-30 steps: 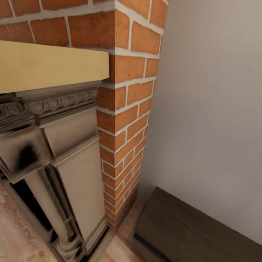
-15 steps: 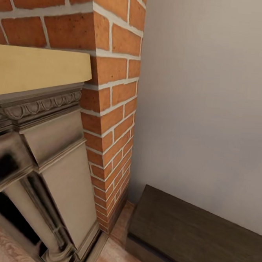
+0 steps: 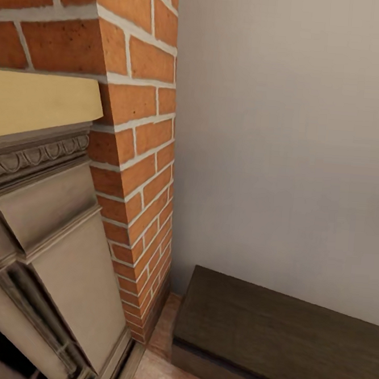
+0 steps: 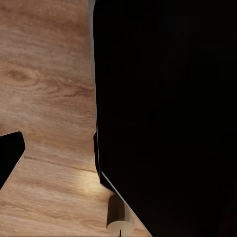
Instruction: Place each of the two pumpkins and all three candles from the living room inside a cabinet in the living room (use any cabinet), then make sure every cabinet is closed, and position the cauldron so it is next to a table in the living room.
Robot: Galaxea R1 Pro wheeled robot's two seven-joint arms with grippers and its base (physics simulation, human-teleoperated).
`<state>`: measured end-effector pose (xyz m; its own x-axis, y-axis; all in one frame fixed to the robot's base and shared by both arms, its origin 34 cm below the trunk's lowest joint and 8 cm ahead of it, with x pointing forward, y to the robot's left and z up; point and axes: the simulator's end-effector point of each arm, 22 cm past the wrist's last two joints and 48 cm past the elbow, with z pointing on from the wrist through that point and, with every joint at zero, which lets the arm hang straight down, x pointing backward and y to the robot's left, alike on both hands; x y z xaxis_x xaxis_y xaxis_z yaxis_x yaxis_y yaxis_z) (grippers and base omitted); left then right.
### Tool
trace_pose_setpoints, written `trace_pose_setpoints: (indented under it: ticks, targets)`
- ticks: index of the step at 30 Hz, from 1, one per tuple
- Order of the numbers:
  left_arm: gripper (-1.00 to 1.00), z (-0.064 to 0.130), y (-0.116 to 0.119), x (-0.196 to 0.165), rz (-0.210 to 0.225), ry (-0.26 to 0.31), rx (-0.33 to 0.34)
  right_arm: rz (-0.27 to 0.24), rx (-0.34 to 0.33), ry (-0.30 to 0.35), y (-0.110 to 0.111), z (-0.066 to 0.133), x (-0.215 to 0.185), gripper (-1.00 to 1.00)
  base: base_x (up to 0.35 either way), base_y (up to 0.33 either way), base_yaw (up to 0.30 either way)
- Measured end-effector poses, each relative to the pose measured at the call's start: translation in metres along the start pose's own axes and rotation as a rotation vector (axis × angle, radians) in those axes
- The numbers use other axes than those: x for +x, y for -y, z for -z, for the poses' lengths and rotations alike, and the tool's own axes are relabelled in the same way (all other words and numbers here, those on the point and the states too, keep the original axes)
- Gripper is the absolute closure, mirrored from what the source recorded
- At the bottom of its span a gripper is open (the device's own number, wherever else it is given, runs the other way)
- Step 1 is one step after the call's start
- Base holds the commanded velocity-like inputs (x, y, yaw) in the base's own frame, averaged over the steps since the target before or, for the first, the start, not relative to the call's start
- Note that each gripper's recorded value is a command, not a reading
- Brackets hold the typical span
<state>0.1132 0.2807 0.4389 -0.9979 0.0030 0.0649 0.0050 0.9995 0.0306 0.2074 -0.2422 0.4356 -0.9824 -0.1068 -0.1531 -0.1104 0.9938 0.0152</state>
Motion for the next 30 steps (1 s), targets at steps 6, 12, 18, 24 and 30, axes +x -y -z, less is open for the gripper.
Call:
trace_pose_setpoints:
  ticks: [6,12,18,24,30]
  targets:
    - [-1.0,0.0,0.0,-0.002,0.0,0.006,0.0,0.0,0.001,0.005,0.0,0.0,-0.002,-1.0,0.0,0.0,-0.26]
    - [-1.0,0.0,0.0,-0.005,0.0,0.011,0.0,0.001,0.002,0.011,0.001,0.0,-0.004,-1.0,0.0,0.0,-0.26]
    - [-1.0,0.0,0.0,-0.007,0.001,0.017,0.0,0.001,0.003,0.016,0.002,0.0,-0.006,-1.0,0.0,0.0,-0.26]
    - [-1.0,0.0,0.0,-0.009,0.0,0.023,0.0,0.0,0.004,0.023,0.002,0.0,-0.009,-1.0,0.0,0.0,-0.259]
    - [-1.0,0.0,0.001,-0.011,-0.004,0.028,0.001,0.0,0.005,0.029,0.002,0.0,-0.011,-1.0,0.0,0.0,-0.259]
